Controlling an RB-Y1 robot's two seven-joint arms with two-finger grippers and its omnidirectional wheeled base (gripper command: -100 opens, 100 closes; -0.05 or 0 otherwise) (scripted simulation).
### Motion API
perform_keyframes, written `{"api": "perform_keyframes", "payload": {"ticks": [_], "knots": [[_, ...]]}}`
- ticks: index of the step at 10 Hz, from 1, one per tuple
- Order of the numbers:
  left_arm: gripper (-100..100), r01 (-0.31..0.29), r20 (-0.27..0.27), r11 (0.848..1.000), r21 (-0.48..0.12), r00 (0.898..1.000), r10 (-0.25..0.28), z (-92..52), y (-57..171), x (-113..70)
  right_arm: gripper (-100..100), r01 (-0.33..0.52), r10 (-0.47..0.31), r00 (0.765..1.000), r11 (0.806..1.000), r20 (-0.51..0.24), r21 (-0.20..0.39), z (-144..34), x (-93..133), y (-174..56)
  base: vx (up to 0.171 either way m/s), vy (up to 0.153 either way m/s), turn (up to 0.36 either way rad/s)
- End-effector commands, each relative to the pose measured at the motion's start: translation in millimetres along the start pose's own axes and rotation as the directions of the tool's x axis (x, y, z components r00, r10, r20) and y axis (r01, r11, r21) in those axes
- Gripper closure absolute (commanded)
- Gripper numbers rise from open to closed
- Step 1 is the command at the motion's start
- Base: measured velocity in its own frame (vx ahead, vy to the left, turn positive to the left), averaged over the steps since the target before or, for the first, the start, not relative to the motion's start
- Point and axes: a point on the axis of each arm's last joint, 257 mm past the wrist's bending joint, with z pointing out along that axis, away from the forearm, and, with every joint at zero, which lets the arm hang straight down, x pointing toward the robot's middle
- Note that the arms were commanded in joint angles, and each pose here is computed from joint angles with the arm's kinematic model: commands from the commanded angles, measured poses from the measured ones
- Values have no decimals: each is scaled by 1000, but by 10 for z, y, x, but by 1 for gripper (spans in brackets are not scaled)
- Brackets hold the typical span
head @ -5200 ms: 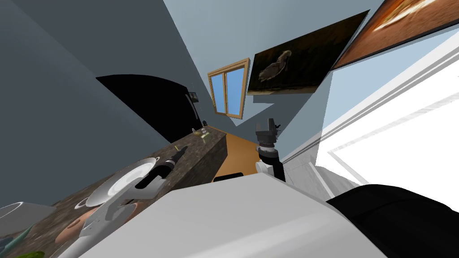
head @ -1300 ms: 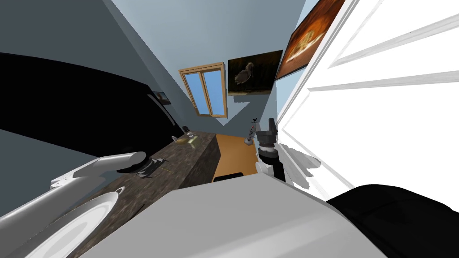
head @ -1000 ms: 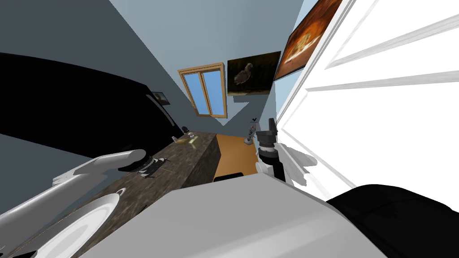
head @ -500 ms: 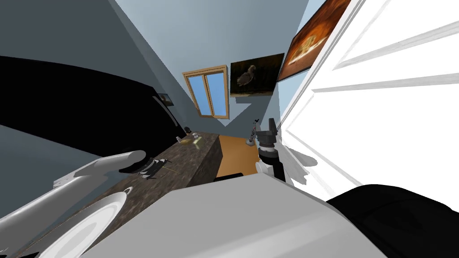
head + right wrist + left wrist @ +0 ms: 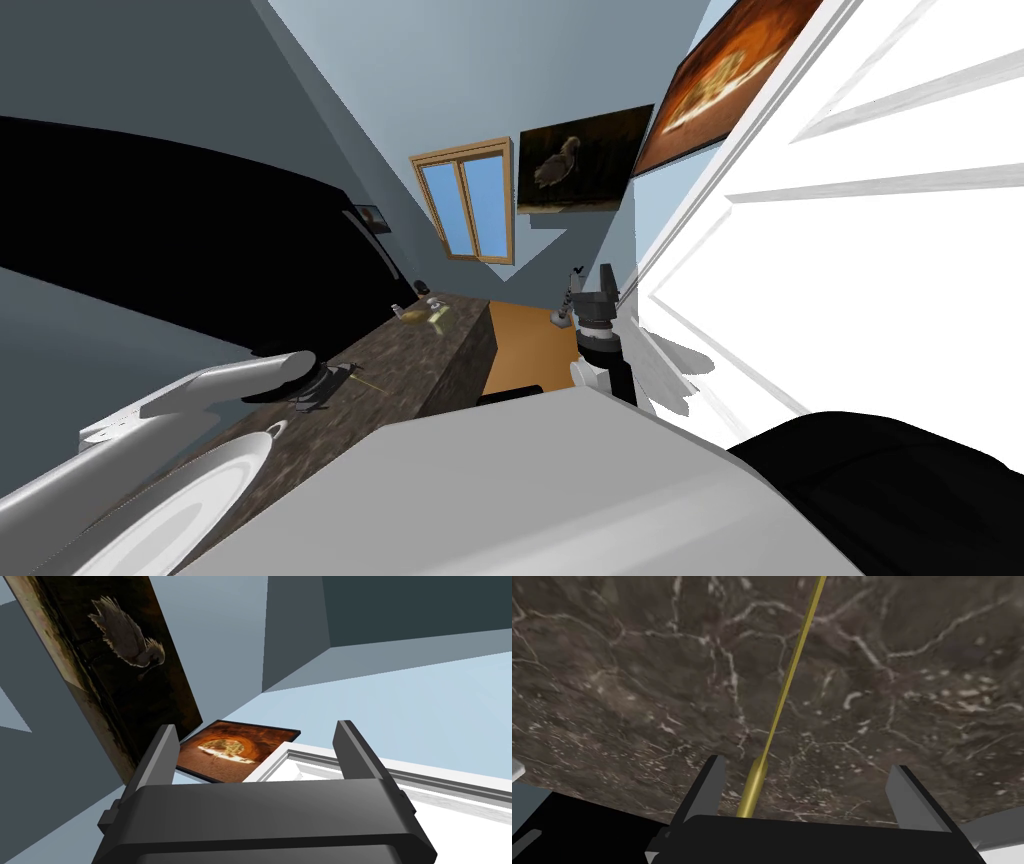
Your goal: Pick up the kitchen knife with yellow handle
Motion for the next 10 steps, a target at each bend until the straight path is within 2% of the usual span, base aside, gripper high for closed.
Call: {"api": "perform_keyframes", "payload": {"ticks": [1, 2, 3, 5, 6, 10], "knots": [[-100, -18, 63, 1000, 26, 998, 16, -6, -53, -161, 0, 0, 0, 1000, 1000, 0, 0, 0, 0, 0, 0, 0, 0], [-100, -21, 76, 999, 43, 997, 18, -10, -98, -195, 0, 0, 0, 1000, 1000, 0, 0, 0, 0, 0, 0, 0, 0], [-100, 63, 97, 997, 46, 993, -68, 96, 85, -265, 0, 0, 0, 1000, 1000, 0, 0, 0, 0, 0, 73, -75, 242], [-100, 100, 161, 994, 50, 981, -107, 122, 270, -463, 0, 0, 0, 1000, 1000, 0, 0, 0, 0, 0, 67, -69, 221], [-100, 113, 192, 993, 39, 974, -118, 165, 423, -533, 0, 0, 0, 1000, 1000, 0, 0, 0, 0, 0, 52, -21, -30], [-100, 44, 312, 994, 105, 947, -75, 72, 246, -848, 0, 0, 0, 1000, 1000, 0, 0, 0, 0, 0, 26, -17, 25]]}}
